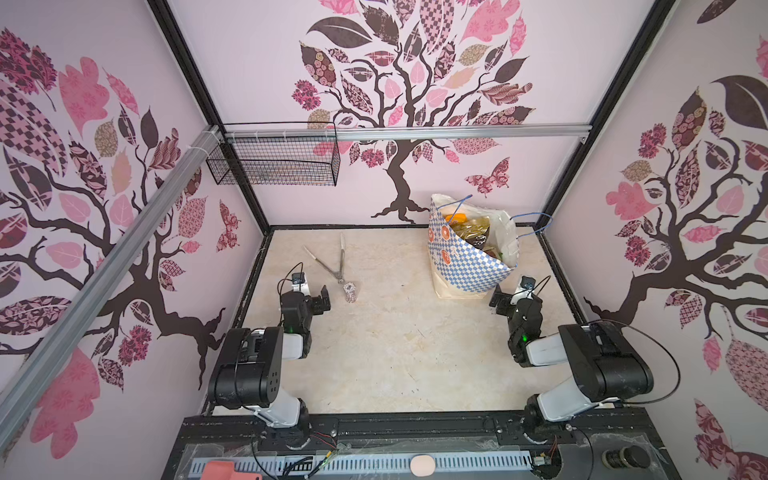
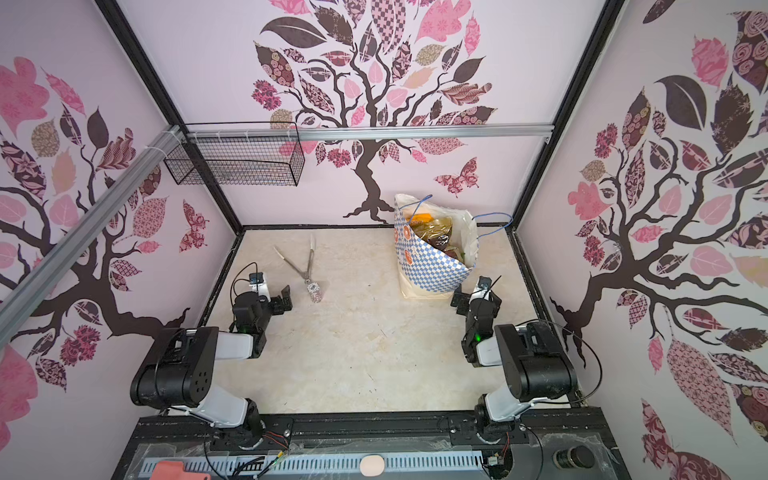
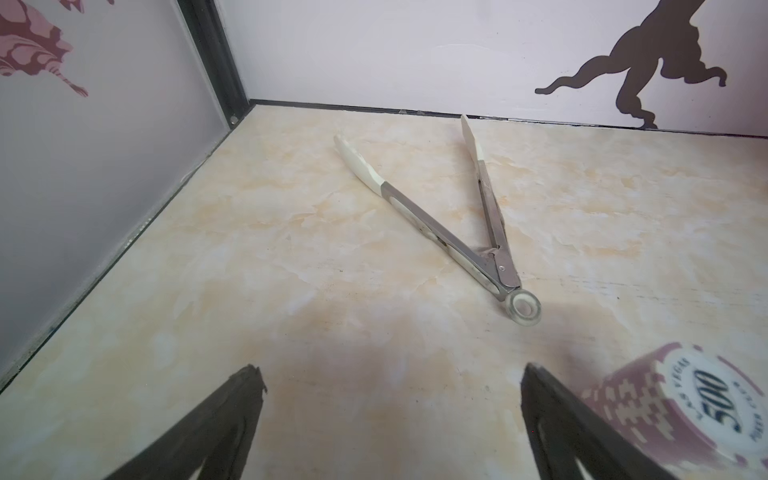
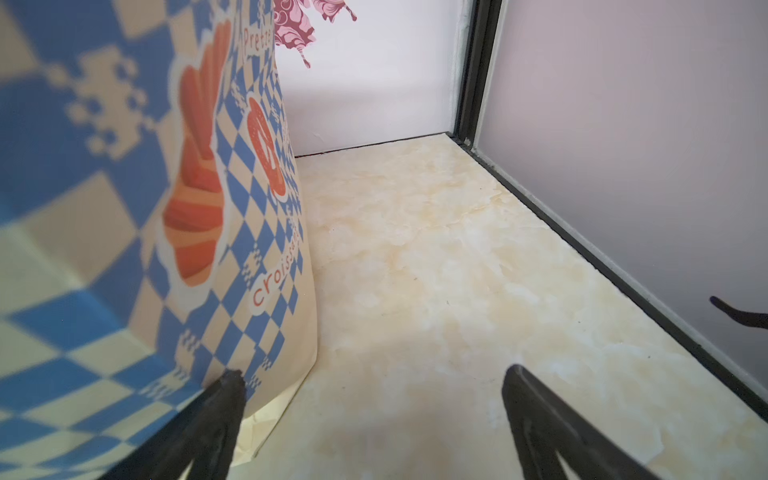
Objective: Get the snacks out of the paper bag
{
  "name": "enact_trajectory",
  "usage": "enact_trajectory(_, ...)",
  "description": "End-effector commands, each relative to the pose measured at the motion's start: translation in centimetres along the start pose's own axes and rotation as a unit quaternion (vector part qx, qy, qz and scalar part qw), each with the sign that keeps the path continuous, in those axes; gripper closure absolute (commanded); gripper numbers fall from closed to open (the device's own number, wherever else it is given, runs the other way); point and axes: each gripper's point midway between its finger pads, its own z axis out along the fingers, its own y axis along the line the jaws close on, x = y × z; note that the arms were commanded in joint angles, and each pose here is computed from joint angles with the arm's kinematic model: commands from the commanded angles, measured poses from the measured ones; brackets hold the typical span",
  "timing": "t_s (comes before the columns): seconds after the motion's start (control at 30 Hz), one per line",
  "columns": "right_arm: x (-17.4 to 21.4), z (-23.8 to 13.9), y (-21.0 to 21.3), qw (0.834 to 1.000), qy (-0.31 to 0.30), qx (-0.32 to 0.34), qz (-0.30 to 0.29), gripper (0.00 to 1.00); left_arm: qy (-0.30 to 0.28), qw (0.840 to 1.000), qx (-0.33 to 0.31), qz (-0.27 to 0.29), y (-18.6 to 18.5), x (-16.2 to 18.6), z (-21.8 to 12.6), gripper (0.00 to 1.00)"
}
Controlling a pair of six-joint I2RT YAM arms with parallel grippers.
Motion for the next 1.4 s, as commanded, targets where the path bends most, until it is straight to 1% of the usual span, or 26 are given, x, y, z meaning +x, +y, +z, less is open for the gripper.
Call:
enact_trajectory(0.0,-0.9,0.3,0.5,1.0,-0.012,-0.008,0.002,0.01,-0.012,1.0,0.0,0.004,0.0,-0.9,0.1,0.01)
enact_trajectory(0.6,-1.0,0.3,0.5,1.0,-0.013,-0.008,0.002,0.0,-0.012,1.0,0.001,0.003,0.1,-0.9,0.1,0.01)
enact_trajectory(0.7,-1.7,-0.2,-0.2,0.999,-0.029,0.009,0.014,0.0,-0.012,1.0,0.001,0.002,0.1,-0.9,0.1,0.01)
enact_trajectory(0.77,-2.4,-0.7,0.1,0.999,-0.04,-0.004,0.009,0.01,-0.012,1.0,0.002,0.002,0.0,-0.9,0.1,0.01)
enact_trajectory(0.83,-2.9,-1.0,0.2,1.0,-0.022,-0.002,0.01,0.0,-0.012,1.0,0.003,0.001,0.1,-0.9,0.1,0.01)
enact_trajectory(0.9,-3.8,-1.2,-0.5,0.998,0.01,0.025,0.05,0.0,-0.013,1.0,0.003,0.001,0.1,-1.0,0.1,0.02)
enact_trajectory(0.97,-4.9,-1.8,-0.8,0.996,0.024,0.037,0.083,0.0,-0.014,1.0,0.004,0.003,0.1,-1.0,0.1,0.01)
enact_trajectory(1.03,-5.9,-2.6,-1.6,0.988,0.029,0.061,0.141,0.01,-0.017,1.0,0.005,0.009,-0.2,-1.0,0.0,0.01)
enact_trajectory(1.07,-6.4,-3.0,-1.9,0.98,0.044,0.075,0.177,0.01,-0.025,1.0,0.007,0.018,-0.6,-1.2,-0.2,0.01)
enact_trajectory(1.1,-6.9,-3.3,-1.8,0.976,0.057,0.074,0.196,0.0,-0.034,0.999,0.009,0.03,-1.1,-1.6,-0.5,0.01)
enact_trajectory(1.13,-7.6,-3.4,-1.1,0.975,0.065,0.059,0.203,0.0,-0.037,0.999,0.005,0.04,-1.3,-1.9,-1.0,0.01)
enact_trajectory(1.2,-8.8,-3.5,0.5,0.972,0.087,0.021,0.216,0.01,-0.044,0.998,-0.025,0.039,-1.0,-3.3,-2.1,0.01)
enact_trajectory(1.23,-9.3,-3.6,1.2,0.971,0.095,0.001,0.219,0.0,-0.031,0.998,-0.04,0.034,-0.9,-3.6,-2.5,0.01)
enact_trajectory(1.27,-10.2,-3.7,2.2,0.97,0.101,-0.022,0.221,0.0,-0.002,0.998,-0.06,0.014,-0.4,-3.9,-2.8,0.01)
enact_trajectory(1.3,-11.0,-3.7,2.9,0.968,0.107,-0.04,0.223,0.0,0.009,0.998,-0.064,-0.004,-0.4,-4.7,-3.1,0.01)
enact_trajectory(1.33,-11.7,-3.8,3.4,0.967,0.11,-0.054,0.225,0.01,0.012,0.998,-0.065,0.0,-0.8,-5.3,-3.6,0.01)
enact_trajectory(1.37,-12.4,-3.8,3.9,0.965,0.115,-0.069,0.226,0.01,0.003,0.998,-0.065,-0.006,-1.5,-6.5,-4.2,0.01)
